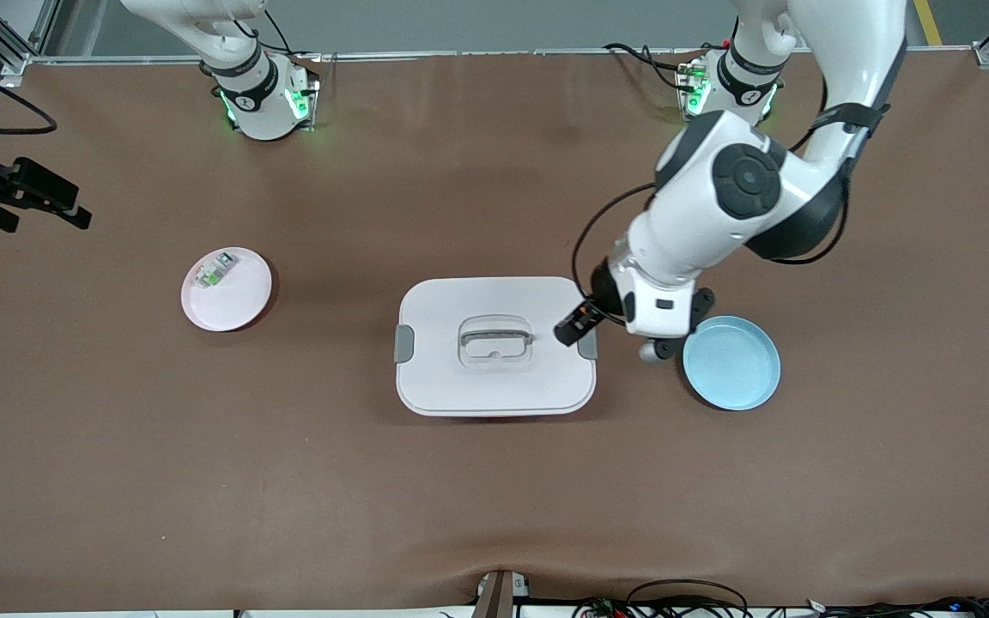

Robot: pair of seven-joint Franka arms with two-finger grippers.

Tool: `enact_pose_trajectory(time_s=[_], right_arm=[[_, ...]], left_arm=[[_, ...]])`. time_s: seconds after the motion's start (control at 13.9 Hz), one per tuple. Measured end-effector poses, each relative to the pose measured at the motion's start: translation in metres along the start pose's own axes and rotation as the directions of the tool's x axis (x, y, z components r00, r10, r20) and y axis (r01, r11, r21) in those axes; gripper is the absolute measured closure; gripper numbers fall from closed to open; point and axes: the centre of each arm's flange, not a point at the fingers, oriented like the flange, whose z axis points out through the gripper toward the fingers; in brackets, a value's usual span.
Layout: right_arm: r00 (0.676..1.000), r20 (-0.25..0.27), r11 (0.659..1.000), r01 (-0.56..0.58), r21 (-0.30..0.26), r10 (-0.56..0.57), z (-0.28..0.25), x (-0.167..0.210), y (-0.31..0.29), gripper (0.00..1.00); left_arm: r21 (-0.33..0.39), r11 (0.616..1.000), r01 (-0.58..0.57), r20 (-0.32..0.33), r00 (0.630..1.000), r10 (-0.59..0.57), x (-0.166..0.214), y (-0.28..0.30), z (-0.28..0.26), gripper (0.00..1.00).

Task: Transfer orange switch to right arm and place
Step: 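Lift the switch with the left gripper and carry it over the white box, then hold the switch with the left gripper while the right gripper reaches it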

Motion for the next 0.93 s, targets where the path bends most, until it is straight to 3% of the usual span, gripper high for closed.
enact_pose_trajectory(time_s=[0.29,0.5,0.79,0.93], right_arm=[[0.999,-0.023,0.981,-0.021,0.191,0.026,0.035,0.011,-0.013,0.0],[0.99,-0.081,0.924,-0.075,0.376,0.113,0.069,0.01,-0.026,0.0],[0.968,-0.164,0.846,-0.078,0.528,0.192,0.113,-0.019,-0.094,0.0],[0.961,-0.18,0.824,-0.075,0.562,0.211,0.137,-0.032,-0.128,0.0]], left_arm=[[-0.01,0.98,0.197,0.037,0.98,-0.197,-0.05,0.018,0.011,0.28],[-0.01,0.941,0.339,0.061,0.939,-0.337,-0.078,0.024,0.023,0.28],[0.013,0.896,0.444,0.09,0.892,-0.443,-0.119,0.025,0.036,0.28],[0.02,0.884,0.467,0.095,0.879,-0.467,-0.133,0.025,0.037,0.28]])
